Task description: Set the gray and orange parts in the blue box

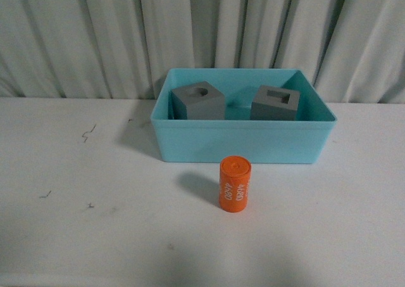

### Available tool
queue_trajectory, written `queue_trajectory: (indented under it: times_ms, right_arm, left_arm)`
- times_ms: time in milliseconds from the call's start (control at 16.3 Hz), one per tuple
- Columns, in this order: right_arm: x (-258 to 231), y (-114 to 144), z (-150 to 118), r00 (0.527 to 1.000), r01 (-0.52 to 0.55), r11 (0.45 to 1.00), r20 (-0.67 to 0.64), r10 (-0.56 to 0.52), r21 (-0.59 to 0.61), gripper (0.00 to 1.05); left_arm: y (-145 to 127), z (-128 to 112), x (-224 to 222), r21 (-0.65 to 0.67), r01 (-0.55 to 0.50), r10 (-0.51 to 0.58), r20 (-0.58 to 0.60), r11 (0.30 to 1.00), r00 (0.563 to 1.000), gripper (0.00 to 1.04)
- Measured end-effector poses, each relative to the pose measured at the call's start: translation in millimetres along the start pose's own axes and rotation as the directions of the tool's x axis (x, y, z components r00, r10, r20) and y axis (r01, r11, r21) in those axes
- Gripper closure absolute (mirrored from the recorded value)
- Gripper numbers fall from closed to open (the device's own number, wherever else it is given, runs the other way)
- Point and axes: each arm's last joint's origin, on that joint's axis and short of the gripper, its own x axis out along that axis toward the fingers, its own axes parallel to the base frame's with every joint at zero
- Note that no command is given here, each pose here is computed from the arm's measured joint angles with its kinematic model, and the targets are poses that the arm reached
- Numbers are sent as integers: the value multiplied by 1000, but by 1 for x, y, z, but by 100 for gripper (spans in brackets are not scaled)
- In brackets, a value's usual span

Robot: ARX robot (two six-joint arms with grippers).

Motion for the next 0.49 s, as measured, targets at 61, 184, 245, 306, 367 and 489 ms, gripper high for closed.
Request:
queue_trajectory:
  times_ms: [61, 184, 245, 306, 367, 489]
  right_arm:
    - [0, 0, 0, 1000, 0, 1000, 0, 0, 0, 6]
    - [0, 0, 0, 1000, 0, 1000, 0, 0, 0, 6]
    - [0, 0, 0, 1000, 0, 1000, 0, 0, 0, 6]
    - [0, 0, 0, 1000, 0, 1000, 0, 0, 0, 6]
    - [0, 0, 0, 1000, 0, 1000, 0, 0, 0, 6]
    - [5, -4, 1, 935, -8, 1000, -356, 14, 20, 6]
  left_arm:
    - [0, 0, 0, 0, 0, 0, 0, 1000, 1000, 9]
    - [0, 0, 0, 1, 0, 0, 0, 1000, 1000, 7]
    - [0, 0, 0, 1, 0, 0, 0, 1000, 1000, 7]
    - [0, 0, 0, 0, 0, 0, 0, 1000, 1000, 7]
    - [0, 0, 0, 0, 0, 0, 0, 1000, 1000, 7]
    - [0, 0, 0, 0, 1, -1, -1, 1000, 1000, 7]
